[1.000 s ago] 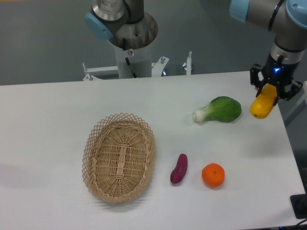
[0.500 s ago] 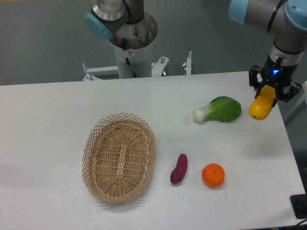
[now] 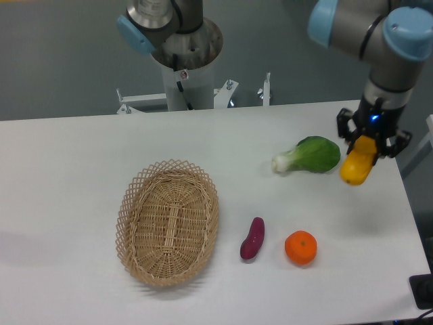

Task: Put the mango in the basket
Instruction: 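Carry the yellow mango over the wicker basket and lower it inside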

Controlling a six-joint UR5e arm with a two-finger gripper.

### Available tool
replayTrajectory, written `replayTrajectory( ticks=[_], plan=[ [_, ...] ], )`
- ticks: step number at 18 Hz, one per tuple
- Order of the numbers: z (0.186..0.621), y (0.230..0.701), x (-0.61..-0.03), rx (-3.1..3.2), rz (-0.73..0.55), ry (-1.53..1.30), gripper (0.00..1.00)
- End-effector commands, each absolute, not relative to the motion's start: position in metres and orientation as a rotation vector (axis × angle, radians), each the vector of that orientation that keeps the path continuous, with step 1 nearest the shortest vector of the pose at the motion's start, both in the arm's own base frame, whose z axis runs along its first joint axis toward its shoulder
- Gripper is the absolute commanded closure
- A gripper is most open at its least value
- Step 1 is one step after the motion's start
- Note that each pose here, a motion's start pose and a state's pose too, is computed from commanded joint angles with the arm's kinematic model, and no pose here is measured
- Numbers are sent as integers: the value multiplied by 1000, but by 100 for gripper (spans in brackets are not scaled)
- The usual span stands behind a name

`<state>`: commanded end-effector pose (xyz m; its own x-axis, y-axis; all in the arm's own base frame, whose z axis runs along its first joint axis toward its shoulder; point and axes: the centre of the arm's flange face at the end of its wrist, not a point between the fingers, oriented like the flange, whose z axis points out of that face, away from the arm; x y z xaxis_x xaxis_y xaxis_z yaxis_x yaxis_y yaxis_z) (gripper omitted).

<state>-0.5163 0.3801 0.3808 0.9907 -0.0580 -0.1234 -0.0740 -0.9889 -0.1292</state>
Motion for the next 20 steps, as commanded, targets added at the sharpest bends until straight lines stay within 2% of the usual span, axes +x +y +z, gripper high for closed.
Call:
replayTrajectory(
  ticks=[6, 12, 20],
  plan=[
    [389, 452, -421, -2981, 144, 28, 47],
    [352, 510, -313, -2953, 127, 19, 47],
    [295, 547, -235, -3026, 46, 69, 47]
  ],
)
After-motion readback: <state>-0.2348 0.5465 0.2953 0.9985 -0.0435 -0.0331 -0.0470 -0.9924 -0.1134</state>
